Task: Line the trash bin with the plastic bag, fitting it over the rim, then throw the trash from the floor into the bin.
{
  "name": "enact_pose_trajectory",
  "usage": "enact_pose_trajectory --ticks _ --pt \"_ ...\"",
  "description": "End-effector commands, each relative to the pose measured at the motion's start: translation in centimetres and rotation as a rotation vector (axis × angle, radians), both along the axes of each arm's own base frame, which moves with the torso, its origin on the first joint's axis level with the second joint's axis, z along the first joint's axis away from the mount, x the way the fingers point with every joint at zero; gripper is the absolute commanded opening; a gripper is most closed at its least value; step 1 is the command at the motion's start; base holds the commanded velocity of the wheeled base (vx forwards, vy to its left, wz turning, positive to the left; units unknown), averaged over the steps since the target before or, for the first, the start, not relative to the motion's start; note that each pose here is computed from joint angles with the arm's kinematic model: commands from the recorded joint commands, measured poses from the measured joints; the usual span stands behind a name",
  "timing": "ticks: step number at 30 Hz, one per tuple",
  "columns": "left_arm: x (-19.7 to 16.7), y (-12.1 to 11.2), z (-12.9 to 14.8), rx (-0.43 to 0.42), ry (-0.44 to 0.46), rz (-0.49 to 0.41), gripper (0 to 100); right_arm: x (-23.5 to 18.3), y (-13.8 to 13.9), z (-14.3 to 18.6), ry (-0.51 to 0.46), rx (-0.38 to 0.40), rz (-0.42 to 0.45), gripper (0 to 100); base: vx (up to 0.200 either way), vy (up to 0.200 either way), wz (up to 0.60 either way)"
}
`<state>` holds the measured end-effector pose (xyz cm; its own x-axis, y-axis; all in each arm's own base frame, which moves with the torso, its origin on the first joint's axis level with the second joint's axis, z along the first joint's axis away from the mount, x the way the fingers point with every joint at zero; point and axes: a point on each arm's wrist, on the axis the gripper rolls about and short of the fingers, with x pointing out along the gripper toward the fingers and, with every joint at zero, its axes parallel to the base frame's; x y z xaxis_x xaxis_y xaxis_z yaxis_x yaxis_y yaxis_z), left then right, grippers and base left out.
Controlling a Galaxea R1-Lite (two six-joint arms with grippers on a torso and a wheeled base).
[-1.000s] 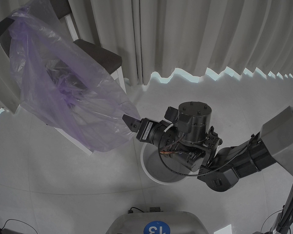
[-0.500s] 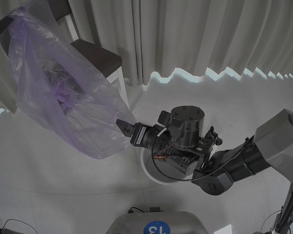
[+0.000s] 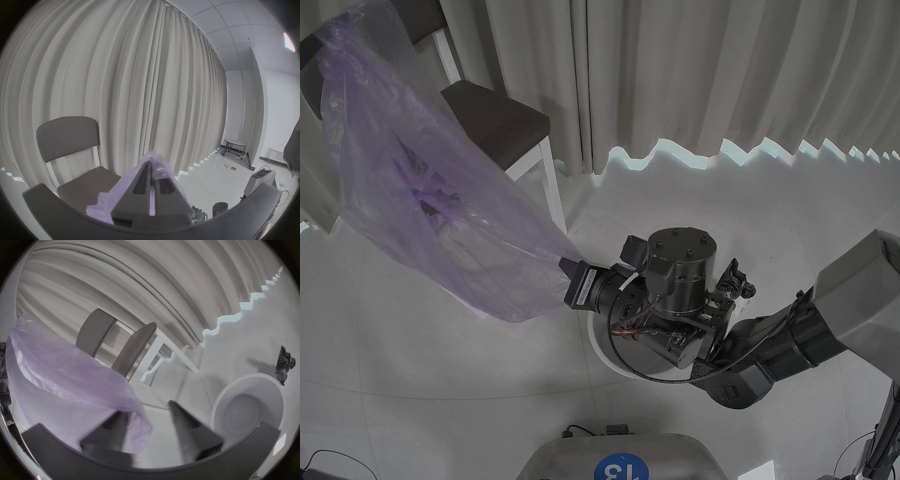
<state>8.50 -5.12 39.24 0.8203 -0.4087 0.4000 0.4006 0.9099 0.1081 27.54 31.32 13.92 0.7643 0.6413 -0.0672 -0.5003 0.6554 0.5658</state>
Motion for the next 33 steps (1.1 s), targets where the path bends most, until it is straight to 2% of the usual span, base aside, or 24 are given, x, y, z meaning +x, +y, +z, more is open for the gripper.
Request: enact_pose_trajectory --ticks 1,12,19,25,33 --pt "0.0 0.0 0.0 0.0 0.001 0.0 0 -0.1 0.0 -0.3 0.006 -0.008 0.001 0 0.0 0.0 0.0" --pt "0.1 0.0 -0.2 0.004 0.004 0.0 0 -0.5 -0.5 -0.3 0.01 -0.02 0.0 0 0.0 0.0 0.0" --pt "-0.1 0.1 -0.2 0.004 0.001 0.002 0 -3.0 -1.3 1.9 -0.05 -0.047 0.036 0 0.0 0.0 0.0" --pt "0.0 0.0 -1.2 0.034 0.015 -0.022 0 -4.5 -3.1 2.8 -0.118 -0.122 0.039 0 0.0 0.0 0.0" --pt "0.2 0.0 -1.7 0.053 0.023 -0.03 0 -6.4 -5.5 3.6 -0.128 -0.143 0.035 0 0.0 0.0 0.0"
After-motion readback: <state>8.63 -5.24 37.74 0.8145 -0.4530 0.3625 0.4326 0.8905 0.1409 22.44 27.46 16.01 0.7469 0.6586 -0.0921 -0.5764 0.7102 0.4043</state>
